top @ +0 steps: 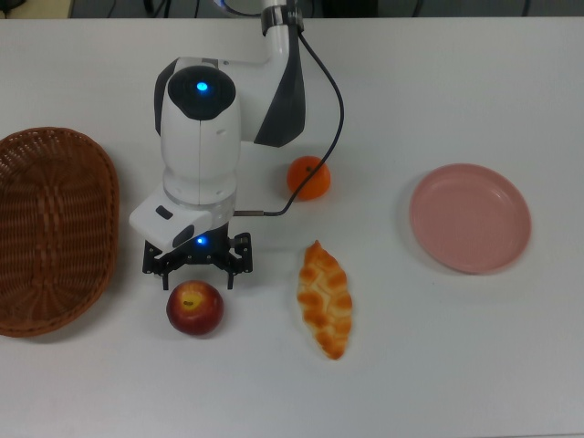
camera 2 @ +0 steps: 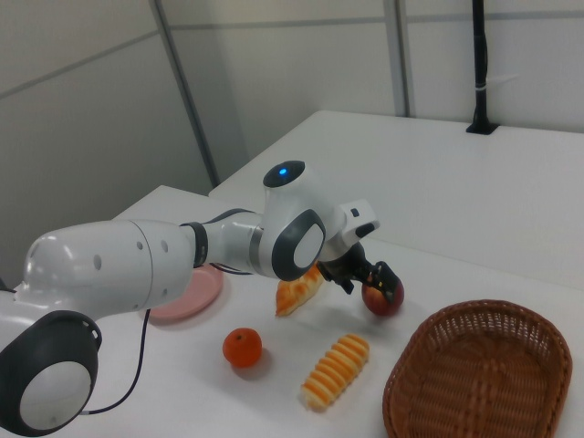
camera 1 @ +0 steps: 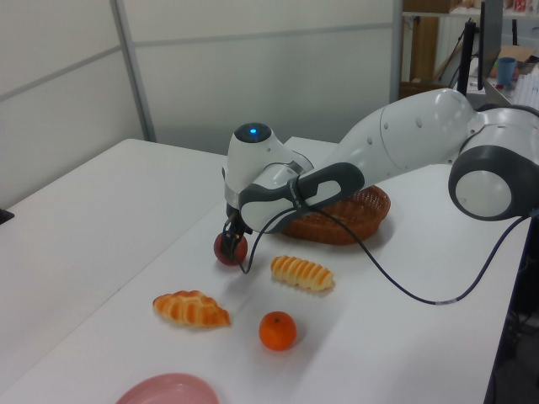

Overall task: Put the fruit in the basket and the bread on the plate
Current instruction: 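Lift the red apple and carry it over the wicker basket, then lower the apple into the basket and open the gripper, then move to the striped bread roll and grasp it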

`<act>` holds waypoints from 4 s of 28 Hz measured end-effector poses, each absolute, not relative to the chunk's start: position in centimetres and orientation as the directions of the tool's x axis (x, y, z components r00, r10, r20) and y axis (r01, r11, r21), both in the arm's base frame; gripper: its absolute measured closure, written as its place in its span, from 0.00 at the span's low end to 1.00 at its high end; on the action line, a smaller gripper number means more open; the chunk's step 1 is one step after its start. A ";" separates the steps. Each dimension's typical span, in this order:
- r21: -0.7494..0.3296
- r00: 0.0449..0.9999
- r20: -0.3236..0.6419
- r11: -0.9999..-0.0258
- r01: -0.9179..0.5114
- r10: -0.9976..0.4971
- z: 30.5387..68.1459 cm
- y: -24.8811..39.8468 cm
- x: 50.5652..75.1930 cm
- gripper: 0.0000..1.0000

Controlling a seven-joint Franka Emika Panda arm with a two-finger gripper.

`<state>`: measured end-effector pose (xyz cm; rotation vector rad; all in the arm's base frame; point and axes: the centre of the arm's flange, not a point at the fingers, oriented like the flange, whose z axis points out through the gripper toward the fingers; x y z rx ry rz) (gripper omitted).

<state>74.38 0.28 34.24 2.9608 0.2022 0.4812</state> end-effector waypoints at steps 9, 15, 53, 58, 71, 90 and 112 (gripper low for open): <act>0.168 0.914 0.367 -0.979 0.117 0.172 32.5 0.2 75.1 0.00; 0.171 0.876 0.447 -0.978 0.117 0.183 33.0 0.4 75.7 0.01; 0.171 0.938 0.325 -0.968 -0.184 -0.121 43.5 -16.9 71.2 0.15; 0.198 0.960 0.250 -0.965 -0.174 -0.122 39.1 -19.9 70.3 0.15; 0.278 0.981 0.187 -0.954 -0.110 -0.059 35.2 -20.3 70.6 0.07; 0.149 0.993 0.121 -0.989 -0.018 0.000 44.3 -7.1 70.1 0.00; 0.303 0.956 -0.230 -0.920 0.247 0.181 29.2 1.9 68.1 0.33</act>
